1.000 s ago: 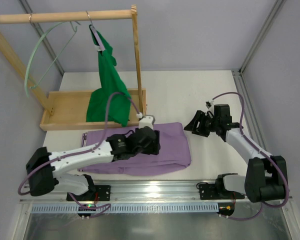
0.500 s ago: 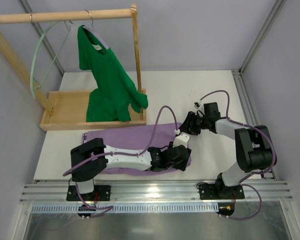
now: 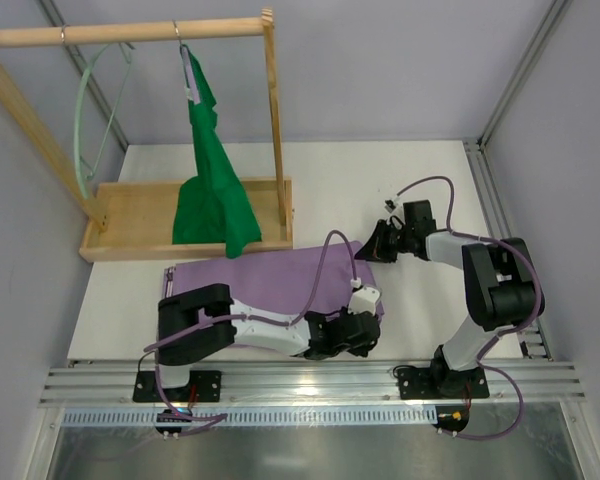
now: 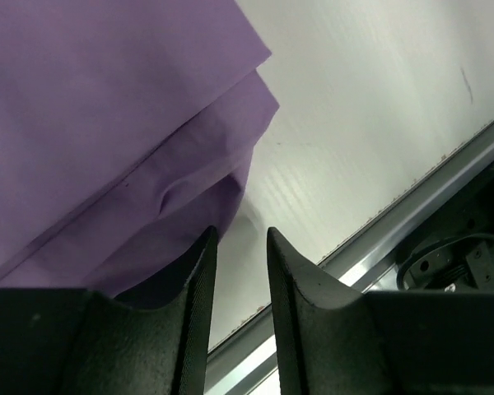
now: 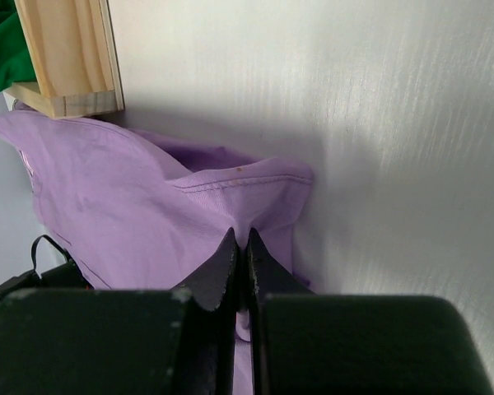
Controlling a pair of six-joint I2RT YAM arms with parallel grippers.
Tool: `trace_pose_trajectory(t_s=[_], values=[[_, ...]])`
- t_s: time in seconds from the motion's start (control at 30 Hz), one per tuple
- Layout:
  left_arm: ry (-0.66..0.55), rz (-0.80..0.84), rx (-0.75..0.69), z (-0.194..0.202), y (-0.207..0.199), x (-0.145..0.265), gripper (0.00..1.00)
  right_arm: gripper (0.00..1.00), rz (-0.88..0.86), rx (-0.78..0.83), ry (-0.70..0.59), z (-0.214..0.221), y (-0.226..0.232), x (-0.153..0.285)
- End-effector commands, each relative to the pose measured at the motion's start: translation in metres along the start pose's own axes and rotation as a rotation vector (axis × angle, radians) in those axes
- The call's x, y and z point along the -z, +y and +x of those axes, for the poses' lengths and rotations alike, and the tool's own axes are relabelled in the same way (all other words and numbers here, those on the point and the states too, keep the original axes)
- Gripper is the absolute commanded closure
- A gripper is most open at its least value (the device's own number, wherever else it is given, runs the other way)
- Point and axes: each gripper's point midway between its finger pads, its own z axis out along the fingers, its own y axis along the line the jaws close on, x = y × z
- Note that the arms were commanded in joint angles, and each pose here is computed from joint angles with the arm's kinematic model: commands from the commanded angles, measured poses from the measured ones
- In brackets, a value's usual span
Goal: Place the trousers on the hanger
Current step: Fold the trousers
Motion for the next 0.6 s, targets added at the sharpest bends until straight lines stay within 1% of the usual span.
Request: trace_pose_trajectory(t_s=[0.0, 0.13, 0.17, 0.23, 0.27, 0.33, 0.37, 0.4, 0.5, 0.57], values=[[0.022, 0.015, 0.032, 0.022, -0.007, -0.008, 0.7, 0.96, -0.035, 0.057, -0.074, -0.027, 0.013, 0.001], [0.024, 0.024, 0.053, 0.028, -0.006, -0.008, 0.71, 0.96, -0.005, 0.046, -0.092, -0.03, 0.007, 0.009], [0.015, 0.035, 0.056, 0.025, -0.01, -0.005, 0.71, 0.96, 0.003, 0.056, -0.11, -0.035, 0.007, 0.012], [0.005, 0.037, 0.048, 0.019, -0.014, 0.0, 0.71, 0.96, 0.036, 0.049, -0.1, -0.033, -0.001, 0.018], [-0.01, 0.051, 0.046, 0.01, -0.02, 0.007, 0.71, 0.96, 0.049, 0.05, -0.114, -0.036, -0.003, 0.022], [-0.027, 0.064, 0.039, -0.001, -0.027, 0.014, 0.66, 0.96, 0.093, 0.036, -0.132, -0.041, -0.016, 0.03], [-0.05, 0.077, 0.047, -0.015, -0.037, 0.019, 0.61, 0.96, 0.104, 0.035, -0.141, -0.044, -0.02, 0.034], [-0.05, 0.07, 0.036, -0.021, -0.038, 0.024, 0.52, 0.96, 0.133, 0.012, -0.123, -0.04, -0.028, 0.037], [-0.069, 0.08, 0.019, -0.047, -0.055, 0.04, 0.45, 0.96, 0.241, -0.011, -0.142, -0.05, -0.056, 0.053], [-0.093, 0.076, 0.027, -0.066, -0.058, 0.055, 0.43, 0.96, 0.331, -0.06, -0.14, -0.05, -0.077, 0.066]])
